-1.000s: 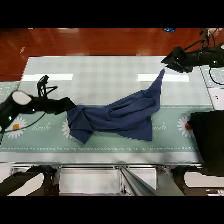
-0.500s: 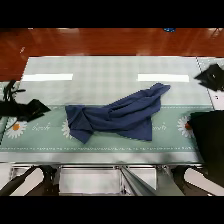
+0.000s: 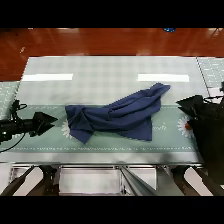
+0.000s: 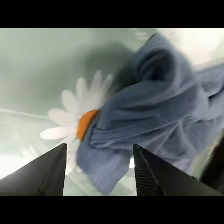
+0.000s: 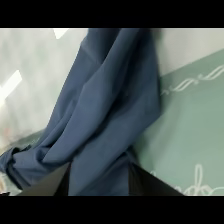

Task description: Fold the shirts.

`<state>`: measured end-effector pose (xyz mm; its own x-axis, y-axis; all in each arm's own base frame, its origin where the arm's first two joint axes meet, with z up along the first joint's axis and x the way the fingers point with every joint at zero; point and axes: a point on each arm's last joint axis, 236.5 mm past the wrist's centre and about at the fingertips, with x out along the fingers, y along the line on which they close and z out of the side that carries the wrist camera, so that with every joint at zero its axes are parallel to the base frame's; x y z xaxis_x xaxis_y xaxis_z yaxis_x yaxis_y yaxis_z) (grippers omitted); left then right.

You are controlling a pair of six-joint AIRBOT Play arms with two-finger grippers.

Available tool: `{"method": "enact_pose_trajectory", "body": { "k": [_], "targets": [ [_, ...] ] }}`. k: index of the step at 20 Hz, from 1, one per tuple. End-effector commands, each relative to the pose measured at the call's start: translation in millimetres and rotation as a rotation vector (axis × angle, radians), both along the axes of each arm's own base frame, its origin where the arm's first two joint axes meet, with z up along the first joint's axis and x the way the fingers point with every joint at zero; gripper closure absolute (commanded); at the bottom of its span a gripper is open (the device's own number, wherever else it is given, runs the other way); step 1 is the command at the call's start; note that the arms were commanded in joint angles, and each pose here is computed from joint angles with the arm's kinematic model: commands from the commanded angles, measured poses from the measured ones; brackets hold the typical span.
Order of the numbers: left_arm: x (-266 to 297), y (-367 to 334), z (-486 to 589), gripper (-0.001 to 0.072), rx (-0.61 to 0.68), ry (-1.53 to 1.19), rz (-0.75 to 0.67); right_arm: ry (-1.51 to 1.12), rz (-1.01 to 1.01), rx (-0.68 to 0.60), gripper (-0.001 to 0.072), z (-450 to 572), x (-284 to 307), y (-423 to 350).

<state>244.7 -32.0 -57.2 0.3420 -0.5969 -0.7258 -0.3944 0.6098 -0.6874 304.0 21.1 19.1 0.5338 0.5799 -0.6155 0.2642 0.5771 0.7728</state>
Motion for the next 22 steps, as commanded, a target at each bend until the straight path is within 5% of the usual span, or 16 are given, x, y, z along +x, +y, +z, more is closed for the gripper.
{"method": "enact_pose_trajectory", "body": {
  "k": [1,6,13,14,15,16,22],
  "targets": [
    [-19.2,-9.9,-19.8,0.0199,0.036,0.085,-0.058,-0.023,0.013,0.062,0.0301,-1.1,-5.8,14.1],
    [-18.0,-55.2,-40.5,0.0199,0.015,0.105,-0.164,-0.023,0.017,0.062,0.0301,-0.9,-6.3,14.6],
    [9.7,-82.4,-44.7,0.0205,0.008,0.047,-0.119,0.008,0.034,0.014,0.0301,-11.8,-13.2,10.0],
    [9.4,-83.9,-43.0,0.0301,-0.006,0.052,-0.113,0.079,0.043,-0.061,0.0301,-30.4,-25.3,-0.7],
    [7.3,-86.2,-41.5,0.0555,-0.016,0.055,-0.124,0.204,0.026,-0.129,0.0301,-53.2,-45.0,-14.4],
    [5.2,-88.0,-40.7,0.0688,-0.019,0.05,-0.144,0.292,0.029,-0.16,0.0301,-67.4,-62.9,-19.6],
    [-5.8,-96.1,-35.3,0.0689,-0.044,0.04,-0.222,0.454,0.1,-0.047,0.0301,-100.2,-117.4,16.3]
  ]
}}
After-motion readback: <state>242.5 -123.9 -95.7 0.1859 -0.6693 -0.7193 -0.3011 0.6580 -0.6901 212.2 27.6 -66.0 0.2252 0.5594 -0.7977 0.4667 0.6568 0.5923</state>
